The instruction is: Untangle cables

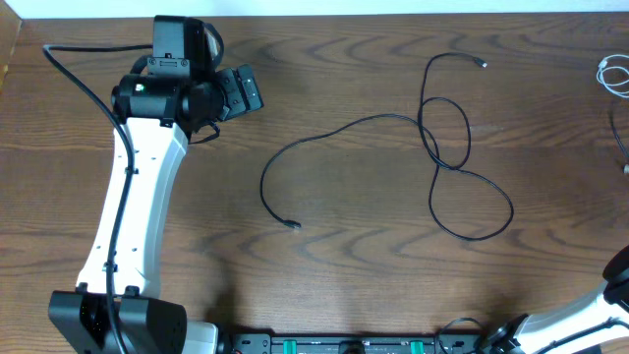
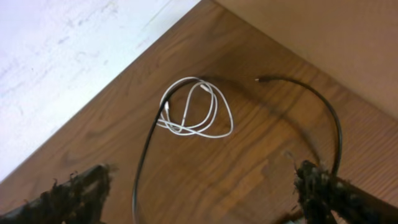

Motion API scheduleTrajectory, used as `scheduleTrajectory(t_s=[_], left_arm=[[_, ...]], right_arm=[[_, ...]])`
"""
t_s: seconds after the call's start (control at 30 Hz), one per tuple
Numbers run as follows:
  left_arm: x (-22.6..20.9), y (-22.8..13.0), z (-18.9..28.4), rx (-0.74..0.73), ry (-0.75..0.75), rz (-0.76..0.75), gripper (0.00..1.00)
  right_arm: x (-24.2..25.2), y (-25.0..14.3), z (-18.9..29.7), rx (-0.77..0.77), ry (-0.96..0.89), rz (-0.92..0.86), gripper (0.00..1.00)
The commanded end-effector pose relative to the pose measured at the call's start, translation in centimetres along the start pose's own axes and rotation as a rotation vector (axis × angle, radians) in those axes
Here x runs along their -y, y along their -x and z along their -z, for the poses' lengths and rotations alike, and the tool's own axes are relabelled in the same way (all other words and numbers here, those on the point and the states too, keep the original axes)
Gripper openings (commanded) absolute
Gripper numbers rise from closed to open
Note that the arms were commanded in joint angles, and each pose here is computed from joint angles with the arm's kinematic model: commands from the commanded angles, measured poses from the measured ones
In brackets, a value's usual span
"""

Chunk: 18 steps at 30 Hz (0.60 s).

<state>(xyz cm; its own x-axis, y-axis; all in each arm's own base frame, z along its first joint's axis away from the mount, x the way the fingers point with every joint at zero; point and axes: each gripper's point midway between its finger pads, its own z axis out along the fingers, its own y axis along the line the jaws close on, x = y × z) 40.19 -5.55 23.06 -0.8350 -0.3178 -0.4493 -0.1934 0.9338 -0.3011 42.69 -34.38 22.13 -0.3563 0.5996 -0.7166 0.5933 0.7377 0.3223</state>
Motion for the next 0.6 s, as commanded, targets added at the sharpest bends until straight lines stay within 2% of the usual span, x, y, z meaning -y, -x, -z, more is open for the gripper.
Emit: scheduleTrajectory(t_s=[0.0,0.27,0.37,0.57], left_arm=[[-0.2,-0.3,-0.3,-0.011,0.008,-0.016,0.96],[0.4,-0.5,-0.4,-0.015,0.001,-0.029,0.96],[1.0,-0.7,-0.5,-0.017,-0.007,-0.049,0.96],[2.1,-1.6,-2.0,-0.051,-0.015,-0.083,0.97]], right_arm=[[-0.8,0.7,1.1,0.011,0.02,0.013,0.99],[-5.3,0.4,4.9,-0.01,0.131,0.04,0.99],[-9.0,0.2,6.9,-0.007,0.235,0.135,0.99],[-17.5,-4.4,8.9,-0.124,0.461,0.267,0.99]])
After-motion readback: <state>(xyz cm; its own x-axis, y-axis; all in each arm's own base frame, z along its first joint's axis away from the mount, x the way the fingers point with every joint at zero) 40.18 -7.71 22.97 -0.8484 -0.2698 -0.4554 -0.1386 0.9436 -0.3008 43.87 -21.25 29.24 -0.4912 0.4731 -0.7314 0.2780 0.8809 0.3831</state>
